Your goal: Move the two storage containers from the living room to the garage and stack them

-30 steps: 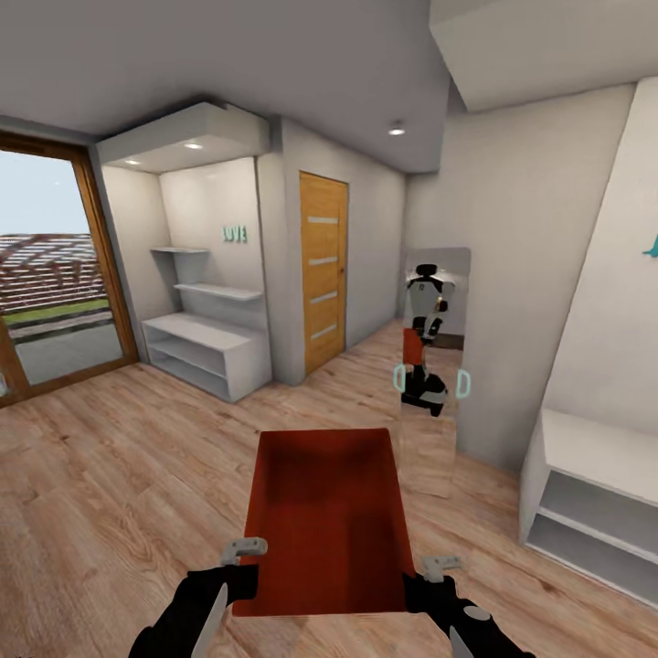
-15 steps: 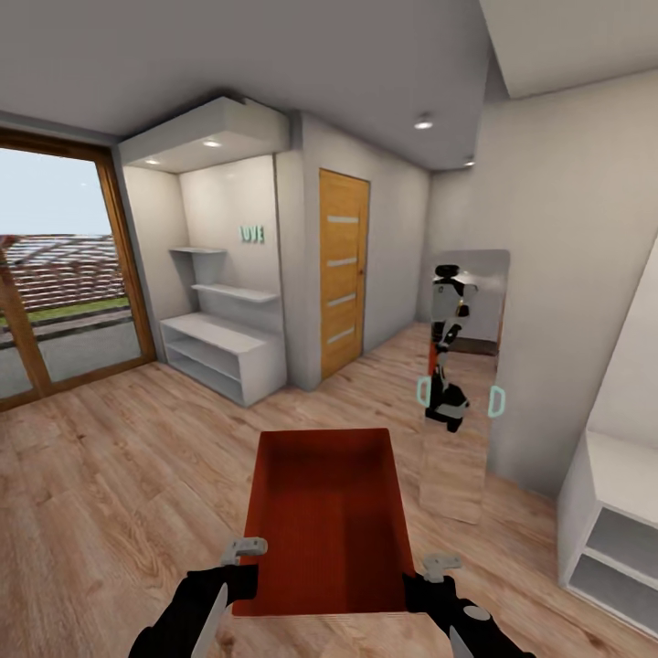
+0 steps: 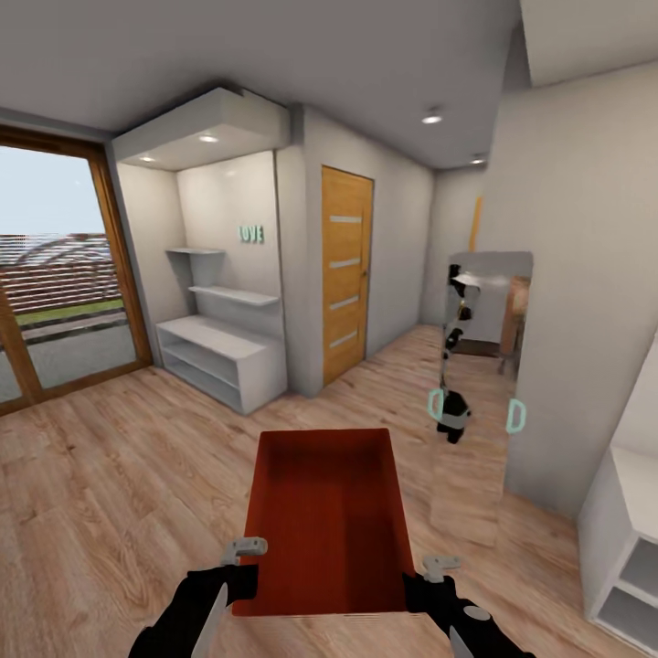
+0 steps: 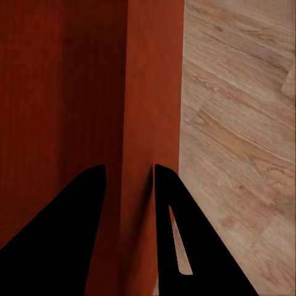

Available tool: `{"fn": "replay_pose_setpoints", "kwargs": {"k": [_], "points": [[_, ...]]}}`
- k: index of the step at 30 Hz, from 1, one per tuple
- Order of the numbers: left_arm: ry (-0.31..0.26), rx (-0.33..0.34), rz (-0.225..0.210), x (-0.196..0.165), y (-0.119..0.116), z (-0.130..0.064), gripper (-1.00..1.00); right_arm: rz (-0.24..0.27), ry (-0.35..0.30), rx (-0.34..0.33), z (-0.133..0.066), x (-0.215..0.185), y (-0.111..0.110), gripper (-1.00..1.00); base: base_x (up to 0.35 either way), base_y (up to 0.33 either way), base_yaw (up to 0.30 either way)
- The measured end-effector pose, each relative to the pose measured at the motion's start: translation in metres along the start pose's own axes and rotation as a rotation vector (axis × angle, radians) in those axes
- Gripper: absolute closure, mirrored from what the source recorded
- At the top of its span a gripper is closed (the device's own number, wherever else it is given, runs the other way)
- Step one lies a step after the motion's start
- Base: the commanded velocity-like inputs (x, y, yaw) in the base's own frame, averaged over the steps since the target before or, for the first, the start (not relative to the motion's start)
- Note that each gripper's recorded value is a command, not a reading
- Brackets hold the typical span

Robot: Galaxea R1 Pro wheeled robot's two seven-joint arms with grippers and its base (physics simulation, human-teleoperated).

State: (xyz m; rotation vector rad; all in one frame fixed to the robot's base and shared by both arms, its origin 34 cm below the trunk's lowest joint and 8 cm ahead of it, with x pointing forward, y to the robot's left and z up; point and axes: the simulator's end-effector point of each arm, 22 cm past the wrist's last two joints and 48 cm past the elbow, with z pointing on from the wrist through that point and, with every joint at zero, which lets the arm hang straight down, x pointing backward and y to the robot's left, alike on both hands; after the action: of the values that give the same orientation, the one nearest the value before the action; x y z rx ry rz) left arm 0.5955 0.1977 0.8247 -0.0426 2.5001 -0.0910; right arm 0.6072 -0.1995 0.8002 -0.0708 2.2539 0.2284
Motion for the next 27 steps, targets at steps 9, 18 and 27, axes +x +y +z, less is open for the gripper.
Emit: {"fn": "replay_pose_setpoints", "kwargs": {"k": [9,18,27], "points": [[0.000,0.000,0.000,-0.0001,0.0000,0.0000,1.00,0.000,0.000,0.000,0.0000,-0.0001,0.0000,1.00,0.324,0.087,0.000],[0.000,0.000,0.000,-0.0001,-0.0001,0.0000,1.00,0.000,0.000,0.000,0.0000,-0.0001,-0.0001,1.00,0.324,0.043,0.000],[0.000,0.000,0.000,0.0001,0.0000,0.0001,1.00,0.000,0.000,0.000,0.0000,-0.0001,0.0000,1.00,0.324,0.001,0.000]]}}
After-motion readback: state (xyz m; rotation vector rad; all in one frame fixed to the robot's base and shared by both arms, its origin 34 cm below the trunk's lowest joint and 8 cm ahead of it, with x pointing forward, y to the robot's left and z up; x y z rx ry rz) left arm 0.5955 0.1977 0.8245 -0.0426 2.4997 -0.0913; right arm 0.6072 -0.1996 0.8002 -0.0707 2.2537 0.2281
